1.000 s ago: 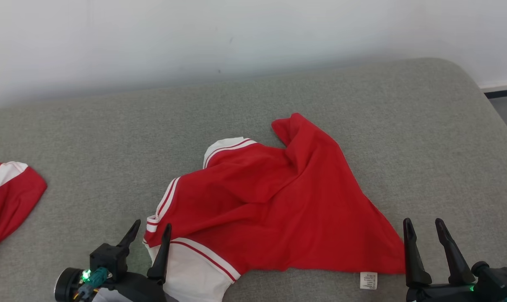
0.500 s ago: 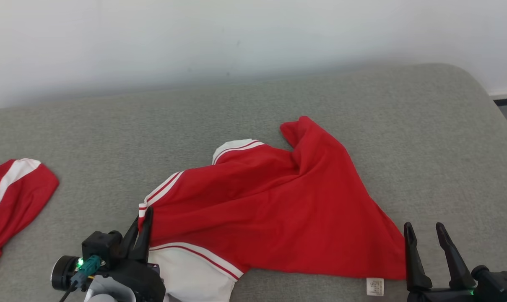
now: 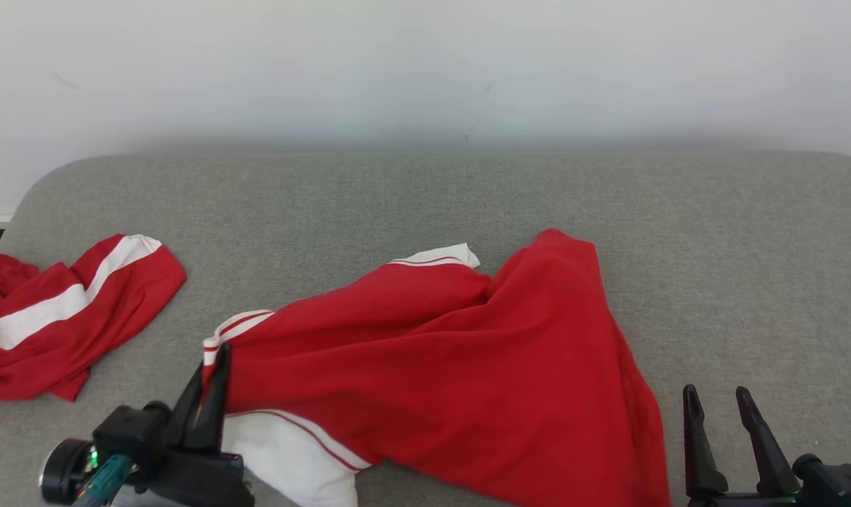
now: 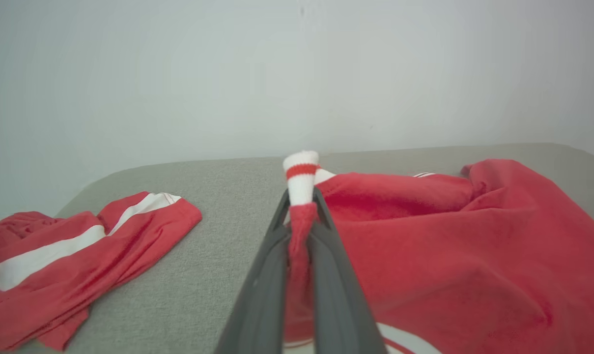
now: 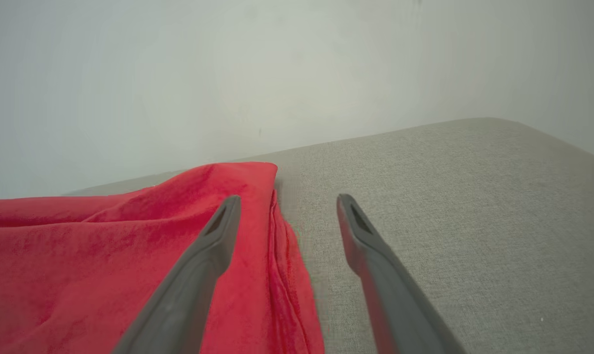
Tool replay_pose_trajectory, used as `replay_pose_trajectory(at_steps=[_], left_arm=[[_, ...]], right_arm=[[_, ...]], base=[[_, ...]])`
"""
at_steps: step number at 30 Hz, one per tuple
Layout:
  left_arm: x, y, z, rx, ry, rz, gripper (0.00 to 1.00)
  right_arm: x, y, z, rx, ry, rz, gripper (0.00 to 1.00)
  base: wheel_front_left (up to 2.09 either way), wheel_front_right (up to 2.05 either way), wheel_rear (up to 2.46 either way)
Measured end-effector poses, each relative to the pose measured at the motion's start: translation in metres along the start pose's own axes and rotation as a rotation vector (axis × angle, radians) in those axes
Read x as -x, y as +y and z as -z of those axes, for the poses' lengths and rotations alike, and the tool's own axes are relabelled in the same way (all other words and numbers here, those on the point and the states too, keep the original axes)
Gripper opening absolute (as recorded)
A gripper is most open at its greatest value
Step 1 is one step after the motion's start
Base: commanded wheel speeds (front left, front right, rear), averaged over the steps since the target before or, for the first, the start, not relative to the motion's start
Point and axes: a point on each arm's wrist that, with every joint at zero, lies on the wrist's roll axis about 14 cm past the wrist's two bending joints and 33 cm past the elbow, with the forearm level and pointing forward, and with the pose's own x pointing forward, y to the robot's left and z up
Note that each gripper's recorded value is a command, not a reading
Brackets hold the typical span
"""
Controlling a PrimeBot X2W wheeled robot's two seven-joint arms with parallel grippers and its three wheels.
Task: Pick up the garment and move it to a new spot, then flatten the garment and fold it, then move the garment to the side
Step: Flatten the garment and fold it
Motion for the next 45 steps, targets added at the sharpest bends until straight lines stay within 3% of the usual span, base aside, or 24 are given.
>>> replay_pose_trajectory(at_steps=[8, 28, 29, 30, 31, 45], left_arm=[[0.003, 0.01, 0.008, 0.01, 0.025, -0.038, 0.0], [-0.041, 0.031, 0.033, -0.012, 0.061, -0.042, 0.0], [-0.042, 0.033, 0.035, -0.011, 0.066, -0.047, 0.05], [-0.042, 0.034, 0.037, -0.011, 0.069, -0.052, 0.64], [-0.042, 0.034, 0.038, -0.01, 0.072, -0.054, 1.0], [-0.012, 0.042, 0.002, 0.011, -0.062, -0.127, 1.0]], right_arm=[[0.003, -0.01, 0.004, 0.002, 0.009, 0.032, 1.0], [0.016, -0.044, 0.011, 0.01, 0.031, 0.139, 1.0], [0.015, -0.043, 0.011, 0.01, 0.031, 0.138, 1.0], [0.014, -0.042, 0.011, 0.01, 0.03, 0.135, 1.0], [0.013, -0.041, 0.011, 0.011, 0.029, 0.133, 1.0], [0.006, -0.019, -0.006, -0.002, -0.035, 0.07, 1.0]], base=[[0.0, 0.0, 0.0], [0.0, 0.0, 0.0], [0.0, 0.0, 0.0], [0.0, 0.0, 0.0], [0.0, 0.0, 0.0], [0.0, 0.0, 0.0]])
